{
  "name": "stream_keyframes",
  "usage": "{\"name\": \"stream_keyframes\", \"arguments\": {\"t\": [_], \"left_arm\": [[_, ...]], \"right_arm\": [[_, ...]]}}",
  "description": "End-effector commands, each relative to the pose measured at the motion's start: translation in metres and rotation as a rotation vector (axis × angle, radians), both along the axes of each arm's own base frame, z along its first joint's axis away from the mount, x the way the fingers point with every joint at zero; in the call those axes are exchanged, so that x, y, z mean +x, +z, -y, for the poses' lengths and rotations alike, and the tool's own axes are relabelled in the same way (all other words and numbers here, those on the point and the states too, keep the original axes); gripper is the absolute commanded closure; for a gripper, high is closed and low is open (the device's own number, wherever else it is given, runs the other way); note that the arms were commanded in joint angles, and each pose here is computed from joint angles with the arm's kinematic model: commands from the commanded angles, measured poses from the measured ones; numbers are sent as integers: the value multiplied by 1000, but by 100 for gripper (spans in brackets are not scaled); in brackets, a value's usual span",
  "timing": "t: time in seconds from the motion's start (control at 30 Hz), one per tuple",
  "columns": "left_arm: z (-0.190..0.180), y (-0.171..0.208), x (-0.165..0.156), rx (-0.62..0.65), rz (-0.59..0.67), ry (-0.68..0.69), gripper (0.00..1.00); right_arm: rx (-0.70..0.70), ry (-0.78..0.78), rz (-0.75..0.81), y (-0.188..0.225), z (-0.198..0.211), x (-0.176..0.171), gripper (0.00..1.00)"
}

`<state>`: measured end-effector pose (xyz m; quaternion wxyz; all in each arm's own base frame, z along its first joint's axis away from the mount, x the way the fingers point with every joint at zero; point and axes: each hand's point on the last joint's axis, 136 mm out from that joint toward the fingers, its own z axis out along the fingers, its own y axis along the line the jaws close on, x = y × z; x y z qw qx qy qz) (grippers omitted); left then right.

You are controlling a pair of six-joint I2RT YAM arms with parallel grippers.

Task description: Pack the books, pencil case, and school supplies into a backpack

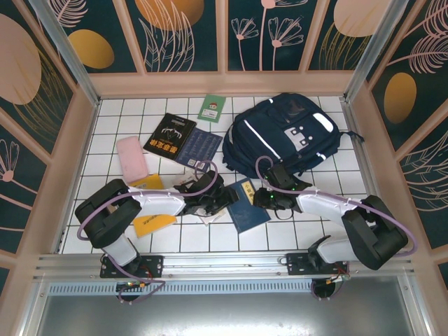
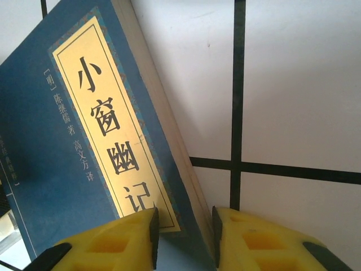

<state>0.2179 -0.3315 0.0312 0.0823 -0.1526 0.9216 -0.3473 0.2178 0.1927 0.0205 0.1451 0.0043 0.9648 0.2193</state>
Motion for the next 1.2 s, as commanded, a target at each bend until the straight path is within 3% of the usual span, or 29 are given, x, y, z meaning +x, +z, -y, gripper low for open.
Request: {"name": "stream_keyframes", "arguments": {"t": [0.0,0.23,0.47,0.63,0.97,1.17], "left_arm": [[6,1,-4,-46,11,-17,42],[18,55,6,-260,158,1,44],[9,56,8,-206,194,0,52],[17,65,6,-320,212,-4,55],[22,49,5,-237,196,-64,61],[37,79,-4,-449,248,-118,66]], "right_arm": [[170,95,-89,4,-41,-24,68],[205,90,-99,11,-47,-24,68],[196,73,-76,17,-45,-20,68],[213,73,-88,17,-48,-21,68],[212,62,-81,19,-48,-18,68],[209,57,-92,16,-48,-17,68]]}}
